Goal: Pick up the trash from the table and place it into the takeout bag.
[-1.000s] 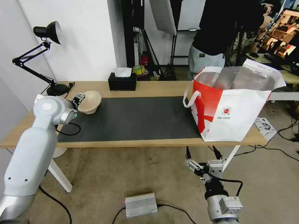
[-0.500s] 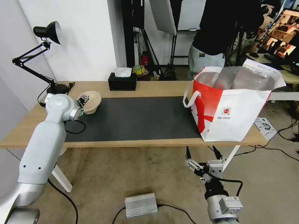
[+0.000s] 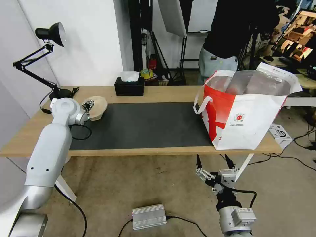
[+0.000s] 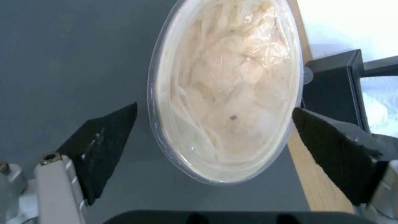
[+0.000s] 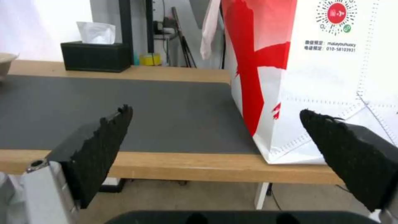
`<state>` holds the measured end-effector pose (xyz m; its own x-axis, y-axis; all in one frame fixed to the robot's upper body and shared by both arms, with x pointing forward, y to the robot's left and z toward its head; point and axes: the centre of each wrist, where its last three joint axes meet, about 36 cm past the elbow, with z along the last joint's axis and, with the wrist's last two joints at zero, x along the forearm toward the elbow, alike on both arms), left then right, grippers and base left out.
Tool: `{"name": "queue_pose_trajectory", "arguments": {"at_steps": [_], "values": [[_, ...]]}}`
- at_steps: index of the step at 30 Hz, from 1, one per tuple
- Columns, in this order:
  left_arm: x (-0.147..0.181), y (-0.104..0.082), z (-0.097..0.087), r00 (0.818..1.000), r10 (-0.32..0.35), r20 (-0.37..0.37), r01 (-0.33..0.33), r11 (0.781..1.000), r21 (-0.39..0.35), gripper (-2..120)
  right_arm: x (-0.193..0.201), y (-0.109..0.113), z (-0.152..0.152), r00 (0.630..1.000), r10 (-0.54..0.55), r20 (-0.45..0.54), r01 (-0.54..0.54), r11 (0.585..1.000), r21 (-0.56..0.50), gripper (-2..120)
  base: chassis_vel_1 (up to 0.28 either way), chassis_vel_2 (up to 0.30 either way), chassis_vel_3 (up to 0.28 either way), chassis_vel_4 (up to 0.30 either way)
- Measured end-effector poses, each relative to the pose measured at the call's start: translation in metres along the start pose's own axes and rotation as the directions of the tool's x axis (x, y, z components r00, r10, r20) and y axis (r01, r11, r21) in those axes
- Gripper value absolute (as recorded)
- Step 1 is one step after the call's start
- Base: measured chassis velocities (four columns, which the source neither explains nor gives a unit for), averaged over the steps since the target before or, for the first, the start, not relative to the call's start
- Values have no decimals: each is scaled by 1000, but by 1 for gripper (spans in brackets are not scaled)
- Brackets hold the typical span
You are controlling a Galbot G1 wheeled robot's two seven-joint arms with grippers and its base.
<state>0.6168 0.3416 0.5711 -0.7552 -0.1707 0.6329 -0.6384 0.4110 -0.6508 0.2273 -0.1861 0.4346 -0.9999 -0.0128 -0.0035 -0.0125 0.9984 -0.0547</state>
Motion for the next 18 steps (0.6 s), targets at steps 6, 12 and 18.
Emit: {"name": "queue_pose_trajectory", "arguments": {"at_steps": [6, 12, 18], "values": [[-9, 2, 2, 1000, 14, 20, -14, 1000, -14, 100, 0, 0, 0, 1000, 0, 0, 0, 1000, 0, 100, 0, 0, 0, 0], [-17, 2, 2, 1000, 3, 18, -3, 1000, -22, 100, 0, 0, 0, 1000, 0, 0, 0, 1000, 0, 100, 0, 0, 0, 0], [-24, 1, 3, 1000, -4, 21, 4, 1000, -22, 100, 0, 0, 0, 1000, 0, 0, 0, 1000, 0, 100, 0, 0, 0, 0]]}}
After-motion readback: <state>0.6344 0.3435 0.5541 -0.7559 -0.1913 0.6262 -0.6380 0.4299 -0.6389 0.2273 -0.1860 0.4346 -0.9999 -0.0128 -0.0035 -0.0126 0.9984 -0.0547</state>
